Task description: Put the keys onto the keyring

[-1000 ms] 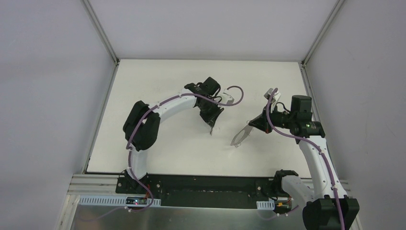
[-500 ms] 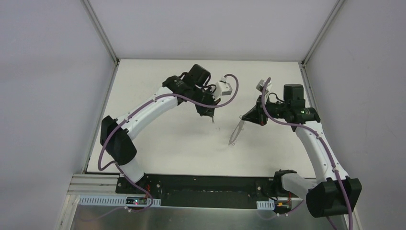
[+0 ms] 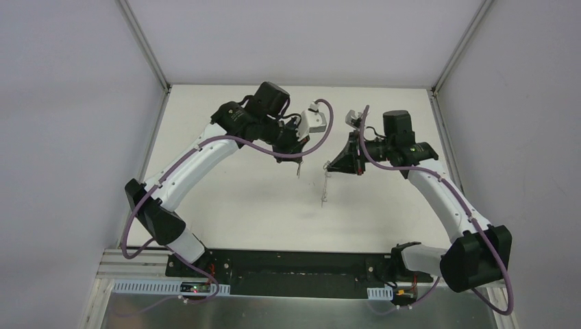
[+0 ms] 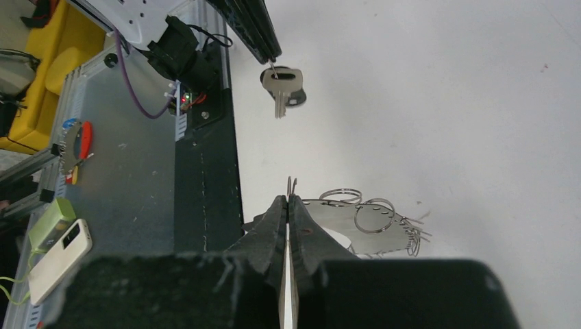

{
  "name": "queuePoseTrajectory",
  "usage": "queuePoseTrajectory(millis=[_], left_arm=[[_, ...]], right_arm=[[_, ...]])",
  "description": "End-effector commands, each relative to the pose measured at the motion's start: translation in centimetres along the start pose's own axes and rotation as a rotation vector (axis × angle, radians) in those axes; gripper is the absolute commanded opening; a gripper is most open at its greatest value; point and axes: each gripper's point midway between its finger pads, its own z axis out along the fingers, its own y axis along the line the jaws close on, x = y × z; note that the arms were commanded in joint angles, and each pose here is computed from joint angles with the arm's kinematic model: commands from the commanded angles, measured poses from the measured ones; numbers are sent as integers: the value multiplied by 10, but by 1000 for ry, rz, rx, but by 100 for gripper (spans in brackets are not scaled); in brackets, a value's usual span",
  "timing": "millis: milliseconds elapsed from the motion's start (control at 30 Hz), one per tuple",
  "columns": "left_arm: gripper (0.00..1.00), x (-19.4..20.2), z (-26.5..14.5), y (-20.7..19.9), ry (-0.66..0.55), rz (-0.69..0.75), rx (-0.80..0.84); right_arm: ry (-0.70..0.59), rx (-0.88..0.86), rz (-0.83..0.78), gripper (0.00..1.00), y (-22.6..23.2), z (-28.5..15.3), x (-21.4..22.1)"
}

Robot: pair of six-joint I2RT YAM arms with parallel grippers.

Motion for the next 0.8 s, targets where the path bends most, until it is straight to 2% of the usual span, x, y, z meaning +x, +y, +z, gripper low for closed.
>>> queuePoseTrajectory(millis=[0,367,533,767], left_arm=[[0,-17,-17,-18,-68,60,58],[0,-8,-4,-31,-139,65,120],[0,-4,-5,-45,-161,89,177],[0,-4,-12,-46,-159,138,165]], right_arm=[[-52,-126,-76,0,22,11,-23],[-95,-219,-25,0,30,21,-14],[-65,-299,38,0,44,30,-8],[-51,-374,68,0,56,37,-7]])
